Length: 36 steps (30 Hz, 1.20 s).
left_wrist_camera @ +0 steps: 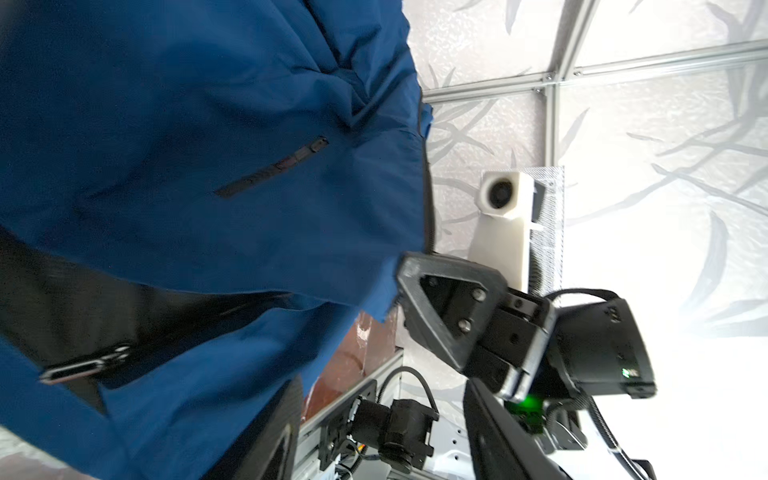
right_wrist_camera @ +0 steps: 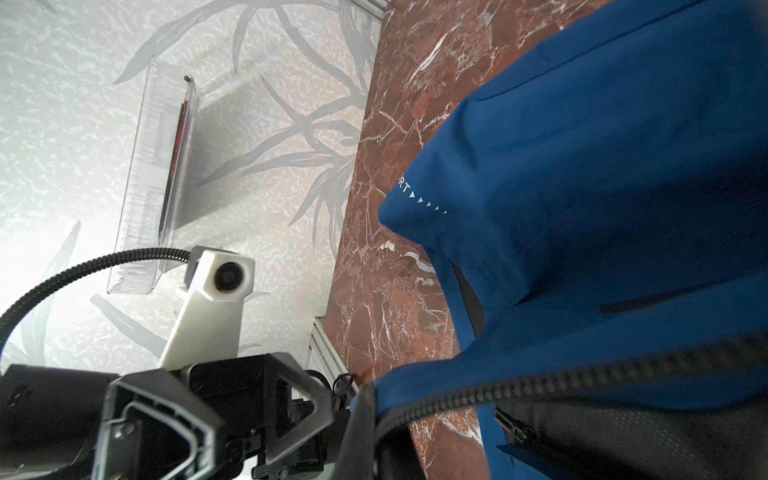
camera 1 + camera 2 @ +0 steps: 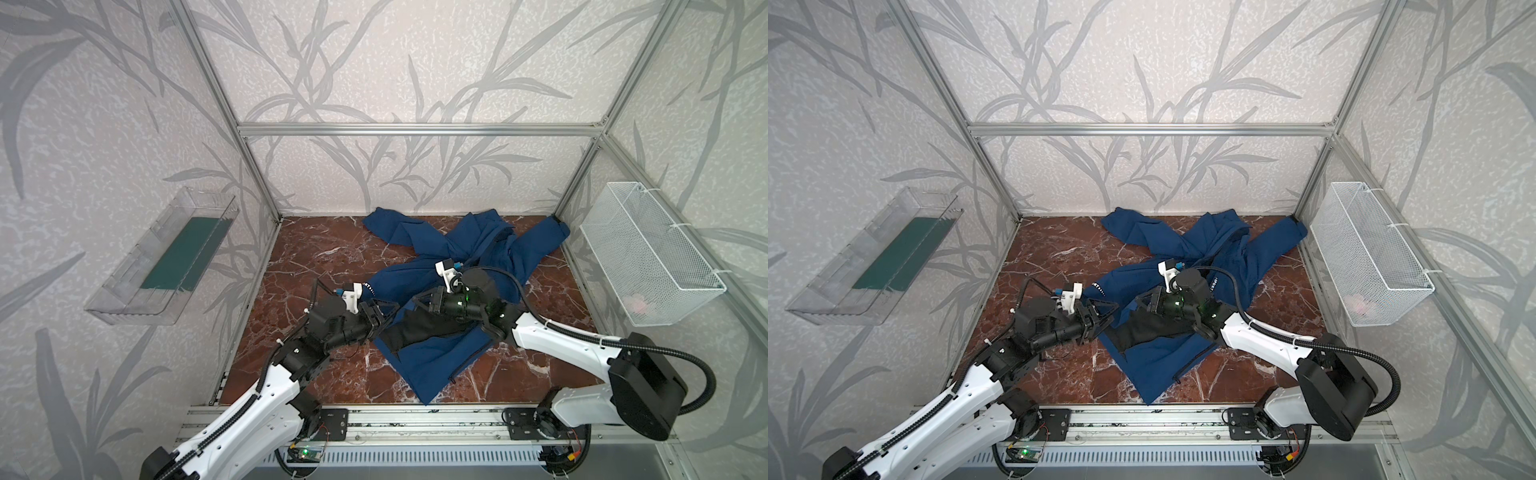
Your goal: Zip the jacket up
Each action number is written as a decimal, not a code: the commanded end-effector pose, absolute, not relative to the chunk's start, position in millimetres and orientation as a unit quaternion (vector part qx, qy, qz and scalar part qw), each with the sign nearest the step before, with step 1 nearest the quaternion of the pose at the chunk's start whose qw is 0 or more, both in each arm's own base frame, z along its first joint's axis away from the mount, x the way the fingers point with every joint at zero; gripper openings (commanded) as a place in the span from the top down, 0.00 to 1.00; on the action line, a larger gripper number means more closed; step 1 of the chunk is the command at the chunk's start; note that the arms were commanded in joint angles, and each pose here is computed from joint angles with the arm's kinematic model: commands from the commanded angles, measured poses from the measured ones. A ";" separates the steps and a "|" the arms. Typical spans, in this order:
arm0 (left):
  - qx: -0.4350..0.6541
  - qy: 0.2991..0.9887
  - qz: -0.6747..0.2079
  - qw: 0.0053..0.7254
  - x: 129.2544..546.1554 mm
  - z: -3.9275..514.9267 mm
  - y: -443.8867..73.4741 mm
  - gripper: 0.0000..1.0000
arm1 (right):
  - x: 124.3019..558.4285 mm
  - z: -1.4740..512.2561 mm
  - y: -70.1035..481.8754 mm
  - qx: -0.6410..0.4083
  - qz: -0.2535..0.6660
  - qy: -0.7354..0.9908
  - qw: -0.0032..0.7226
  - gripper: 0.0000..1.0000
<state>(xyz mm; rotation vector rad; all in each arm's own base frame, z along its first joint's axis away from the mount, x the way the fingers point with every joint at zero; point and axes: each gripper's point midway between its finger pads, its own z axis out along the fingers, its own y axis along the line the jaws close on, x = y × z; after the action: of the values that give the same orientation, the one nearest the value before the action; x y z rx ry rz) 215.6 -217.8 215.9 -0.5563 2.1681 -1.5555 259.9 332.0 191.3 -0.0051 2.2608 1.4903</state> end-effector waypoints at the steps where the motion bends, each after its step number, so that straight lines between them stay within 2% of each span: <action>1: -0.232 0.732 -0.601 0.221 226.1 232.4 -222.6 0.35 | 261.0 220.7 336.0 -0.017 0.574 0.782 0.241 1.00; 7: -0.234 0.711 -0.628 0.214 237.8 228.3 -242.0 0.35 | 258.1 225.7 333.6 -0.015 0.582 0.776 0.244 1.00; 11: -0.246 0.705 -0.620 0.239 248.6 225.7 -238.2 0.39 | 256.2 225.6 331.6 -0.014 0.581 0.776 0.244 1.00; 14: -0.260 0.696 -0.613 0.269 258.1 227.9 -231.2 0.57 | 254.4 222.8 329.3 -0.011 0.580 0.778 0.242 1.00; 16: -0.268 0.693 -0.604 0.288 262.5 227.1 -225.7 0.73 | 253.2 222.3 327.9 -0.009 0.581 0.777 0.242 1.00; 17: -0.270 0.691 -0.603 0.293 263.8 227.4 -224.1 0.74 | 252.7 222.1 327.6 -0.008 0.582 0.776 0.242 1.00; 18: -0.272 0.689 -0.603 0.295 264.7 227.5 -223.4 0.73 | 252.5 223.4 327.3 -0.008 0.583 0.775 0.243 1.00; 22: -0.264 0.691 -0.609 0.286 264.8 227.1 -229.1 0.58 | 251.8 221.8 326.3 -0.007 0.583 0.776 0.243 1.00; 31: -0.257 0.695 -0.612 0.276 266.4 223.9 -236.3 0.66 | 248.6 224.2 324.0 -0.008 0.589 0.770 0.246 1.00; 32: -0.256 0.696 -0.613 0.273 266.2 222.9 -237.0 0.64 | 248.5 224.1 323.6 -0.008 0.589 0.770 0.246 1.00; 34: -0.253 0.702 -0.612 0.263 264.5 220.5 -239.9 0.53 | 249.4 226.2 323.1 -0.008 0.590 0.767 0.252 1.00; 36: -0.249 0.710 -0.607 0.256 262.1 218.1 -242.0 0.50 | 251.5 228.2 322.5 -0.003 0.592 0.764 0.257 1.00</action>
<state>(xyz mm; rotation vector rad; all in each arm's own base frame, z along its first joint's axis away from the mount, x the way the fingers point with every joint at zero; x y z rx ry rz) 264.0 -238.0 211.9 -0.6976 1.9234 -1.6215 251.4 324.0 207.8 0.0093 2.1579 1.5685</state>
